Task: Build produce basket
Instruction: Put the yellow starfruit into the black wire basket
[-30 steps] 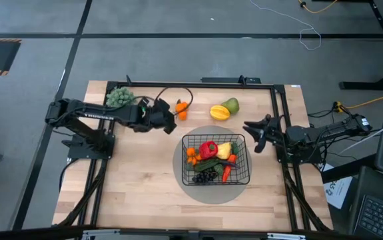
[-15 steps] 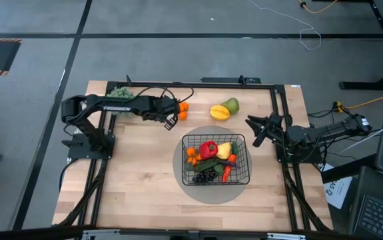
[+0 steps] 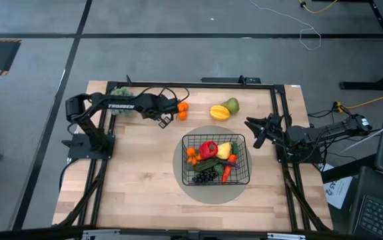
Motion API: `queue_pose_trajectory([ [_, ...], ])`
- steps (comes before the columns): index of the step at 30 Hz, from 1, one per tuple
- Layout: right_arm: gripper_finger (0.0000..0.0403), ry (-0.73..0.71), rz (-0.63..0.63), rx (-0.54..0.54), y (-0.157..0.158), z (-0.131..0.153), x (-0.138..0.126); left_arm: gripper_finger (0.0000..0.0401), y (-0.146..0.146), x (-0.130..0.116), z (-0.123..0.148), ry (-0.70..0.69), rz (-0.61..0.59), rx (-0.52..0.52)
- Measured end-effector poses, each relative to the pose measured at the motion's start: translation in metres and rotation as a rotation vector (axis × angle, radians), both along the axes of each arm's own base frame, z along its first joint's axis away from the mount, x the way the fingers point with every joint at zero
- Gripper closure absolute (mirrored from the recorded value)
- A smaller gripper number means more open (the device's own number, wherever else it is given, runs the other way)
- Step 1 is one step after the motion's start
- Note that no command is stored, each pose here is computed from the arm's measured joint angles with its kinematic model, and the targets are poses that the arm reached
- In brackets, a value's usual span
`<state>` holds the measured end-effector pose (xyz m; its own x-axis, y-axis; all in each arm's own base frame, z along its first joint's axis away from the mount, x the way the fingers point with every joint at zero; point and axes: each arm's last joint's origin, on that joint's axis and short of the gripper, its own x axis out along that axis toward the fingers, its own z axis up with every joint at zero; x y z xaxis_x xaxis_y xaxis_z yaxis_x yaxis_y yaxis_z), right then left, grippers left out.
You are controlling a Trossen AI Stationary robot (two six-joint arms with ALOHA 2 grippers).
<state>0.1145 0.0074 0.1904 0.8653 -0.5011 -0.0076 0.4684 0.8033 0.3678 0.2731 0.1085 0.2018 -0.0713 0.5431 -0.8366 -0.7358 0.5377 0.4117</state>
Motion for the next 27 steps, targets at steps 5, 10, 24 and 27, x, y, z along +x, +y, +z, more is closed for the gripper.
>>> queue_pose_trajectory([
  [5,0.0272,0.000,0.001,0.000,0.000,0.000,0.000,0.0360,-0.002,-0.026,0.013,0.116,0.149,0.075],
  [10,0.0272,0.002,-0.001,-0.003,0.000,0.000,0.000,0.0360,-0.007,-0.046,0.036,0.091,0.229,0.153],
  [24,0.0272,0.040,-0.001,-0.012,0.000,-0.004,0.000,0.0360,-0.015,-0.095,0.074,-0.263,0.217,0.260],
  [27,0.0272,0.047,-0.001,-0.014,0.000,-0.004,0.000,0.0360,-0.016,-0.102,0.059,-0.441,0.143,0.208],
])
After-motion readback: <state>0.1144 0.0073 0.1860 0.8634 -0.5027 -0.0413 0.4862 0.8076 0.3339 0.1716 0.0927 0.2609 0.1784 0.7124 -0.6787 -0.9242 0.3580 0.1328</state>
